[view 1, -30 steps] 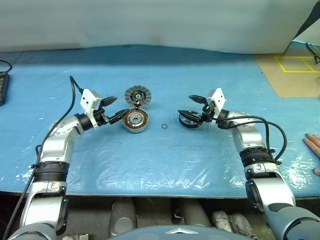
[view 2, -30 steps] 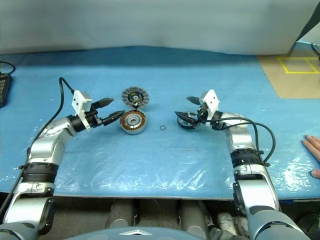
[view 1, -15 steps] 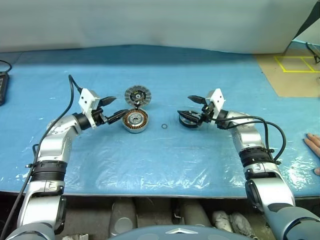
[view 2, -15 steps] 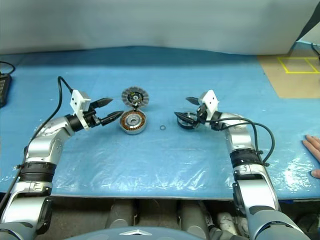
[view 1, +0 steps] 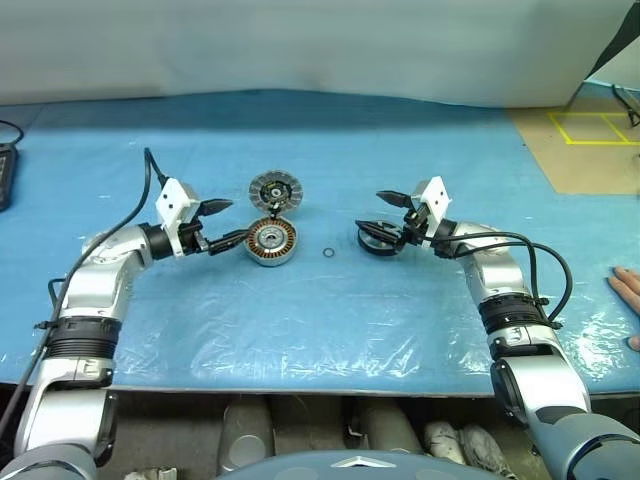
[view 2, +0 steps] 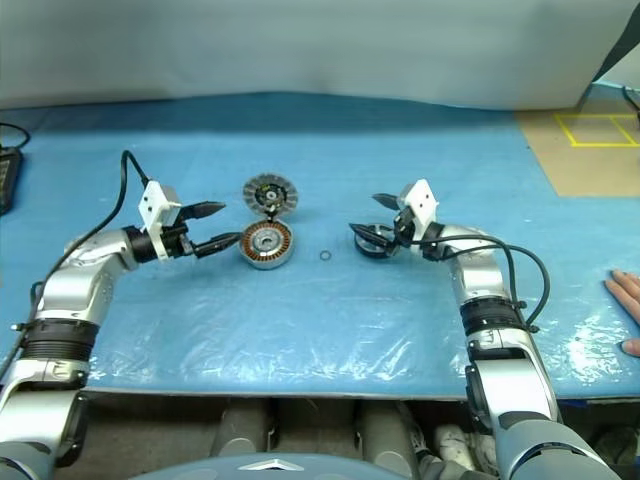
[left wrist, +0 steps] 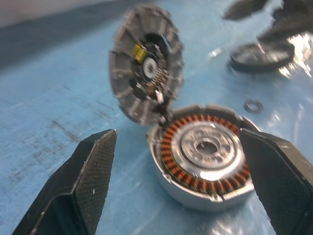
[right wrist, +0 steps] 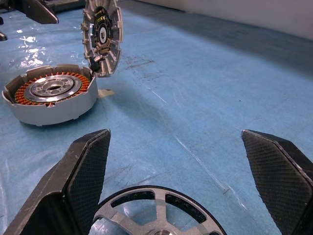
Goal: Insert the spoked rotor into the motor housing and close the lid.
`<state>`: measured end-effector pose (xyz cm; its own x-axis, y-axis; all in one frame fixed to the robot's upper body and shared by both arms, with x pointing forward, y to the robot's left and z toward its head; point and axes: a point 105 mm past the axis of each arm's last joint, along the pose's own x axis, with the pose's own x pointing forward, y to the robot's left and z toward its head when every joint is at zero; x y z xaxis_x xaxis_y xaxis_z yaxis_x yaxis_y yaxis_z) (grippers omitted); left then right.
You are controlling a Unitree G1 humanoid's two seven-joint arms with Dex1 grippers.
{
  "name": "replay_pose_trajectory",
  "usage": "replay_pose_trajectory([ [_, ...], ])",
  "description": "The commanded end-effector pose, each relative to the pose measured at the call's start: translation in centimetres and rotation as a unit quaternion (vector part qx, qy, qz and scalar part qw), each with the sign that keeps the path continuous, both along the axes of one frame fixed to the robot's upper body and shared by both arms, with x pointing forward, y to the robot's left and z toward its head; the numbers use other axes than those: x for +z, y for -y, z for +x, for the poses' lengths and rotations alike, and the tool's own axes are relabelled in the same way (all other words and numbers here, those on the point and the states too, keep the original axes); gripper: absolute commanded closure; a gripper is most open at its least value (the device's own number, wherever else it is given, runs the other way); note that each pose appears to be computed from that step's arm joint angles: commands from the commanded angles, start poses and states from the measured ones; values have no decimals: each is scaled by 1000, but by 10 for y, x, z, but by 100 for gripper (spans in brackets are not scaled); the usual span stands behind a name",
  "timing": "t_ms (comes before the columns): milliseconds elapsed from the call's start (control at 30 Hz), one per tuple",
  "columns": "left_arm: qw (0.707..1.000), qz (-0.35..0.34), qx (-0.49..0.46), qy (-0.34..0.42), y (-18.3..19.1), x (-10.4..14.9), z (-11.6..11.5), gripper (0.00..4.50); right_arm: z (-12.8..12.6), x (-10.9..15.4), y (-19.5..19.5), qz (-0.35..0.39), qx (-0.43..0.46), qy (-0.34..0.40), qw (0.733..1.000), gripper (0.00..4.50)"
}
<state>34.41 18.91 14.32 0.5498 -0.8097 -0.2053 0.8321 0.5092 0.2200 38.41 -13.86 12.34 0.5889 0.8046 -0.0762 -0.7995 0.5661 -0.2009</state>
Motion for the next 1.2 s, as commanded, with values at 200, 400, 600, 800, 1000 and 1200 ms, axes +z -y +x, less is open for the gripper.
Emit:
replay_pose_trajectory([
  [200, 952, 224, -201, 48, 19, 31, -13, 32, 5, 20, 1, -3, -1, 34, 999, 3],
  [400, 897, 321, -297, 62, 39, 30, 1, 32, 7, 22, 1, 0, -9, 41, 999, 3],
  [600, 853, 396, -333, 64, 44, 18, 16, 32, 6, 23, 6, 4, -23, 48, 999, 3],
  [800, 838, 426, -335, 62, 47, 6, 27, 32, 4, 22, 11, 4, -31, 51, 998, 3],
  [1000, 842, 419, -335, 66, 55, -3, 30, 32, 3, 20, 12, 3, -34, 50, 998, 3],
  [1200, 842, 413, -339, 71, 60, -3, 30, 32, 3, 18, 12, 2, -34, 47, 998, 3],
])
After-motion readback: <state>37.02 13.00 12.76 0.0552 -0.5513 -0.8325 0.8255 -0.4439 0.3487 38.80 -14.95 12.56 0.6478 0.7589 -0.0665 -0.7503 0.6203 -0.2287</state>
